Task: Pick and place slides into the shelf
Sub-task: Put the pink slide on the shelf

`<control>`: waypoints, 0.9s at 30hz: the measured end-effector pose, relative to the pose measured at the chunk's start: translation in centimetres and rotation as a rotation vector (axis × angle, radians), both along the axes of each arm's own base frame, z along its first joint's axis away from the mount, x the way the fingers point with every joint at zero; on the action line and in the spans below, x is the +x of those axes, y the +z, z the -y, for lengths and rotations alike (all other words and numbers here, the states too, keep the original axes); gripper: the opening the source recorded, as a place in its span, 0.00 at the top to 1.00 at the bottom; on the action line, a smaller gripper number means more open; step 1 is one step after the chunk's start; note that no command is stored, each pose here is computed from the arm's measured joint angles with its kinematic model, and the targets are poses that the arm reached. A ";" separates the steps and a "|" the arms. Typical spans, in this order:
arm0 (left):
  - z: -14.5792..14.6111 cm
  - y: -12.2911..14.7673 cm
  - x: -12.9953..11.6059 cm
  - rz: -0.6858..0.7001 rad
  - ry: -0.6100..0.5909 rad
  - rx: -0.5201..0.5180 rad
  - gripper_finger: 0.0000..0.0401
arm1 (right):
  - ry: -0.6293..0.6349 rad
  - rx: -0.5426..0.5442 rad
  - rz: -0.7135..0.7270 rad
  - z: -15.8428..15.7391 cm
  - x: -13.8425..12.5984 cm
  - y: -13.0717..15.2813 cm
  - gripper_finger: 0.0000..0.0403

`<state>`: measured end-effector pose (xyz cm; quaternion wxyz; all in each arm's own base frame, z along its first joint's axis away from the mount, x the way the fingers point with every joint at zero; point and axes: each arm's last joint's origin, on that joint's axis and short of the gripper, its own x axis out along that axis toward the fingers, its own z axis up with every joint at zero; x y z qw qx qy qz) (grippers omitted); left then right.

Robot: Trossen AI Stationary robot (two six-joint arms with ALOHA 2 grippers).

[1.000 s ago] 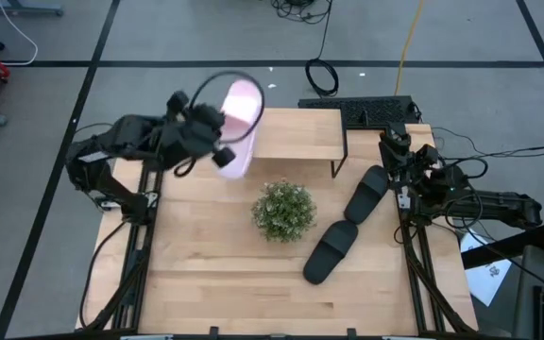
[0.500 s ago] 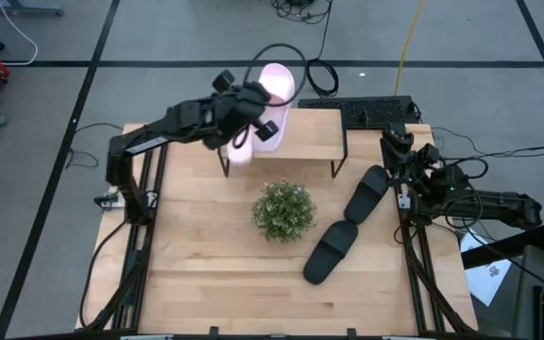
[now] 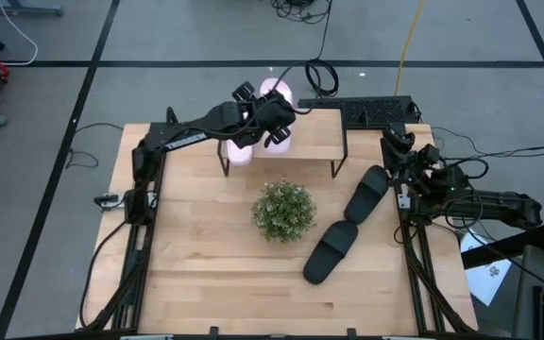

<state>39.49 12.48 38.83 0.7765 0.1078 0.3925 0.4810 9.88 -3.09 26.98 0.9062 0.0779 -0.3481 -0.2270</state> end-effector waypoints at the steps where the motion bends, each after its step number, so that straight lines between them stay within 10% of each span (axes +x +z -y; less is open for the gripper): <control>1: -0.2 -0.5 0.3 -0.009 0.001 -0.006 1.00 | -0.003 -0.003 -0.002 0.0 0.0 0.0 0.63; 27: -2.2 -5.5 1.4 -0.195 -0.086 -0.064 1.00 | -0.010 -0.017 -0.011 0.0 0.0 0.0 0.63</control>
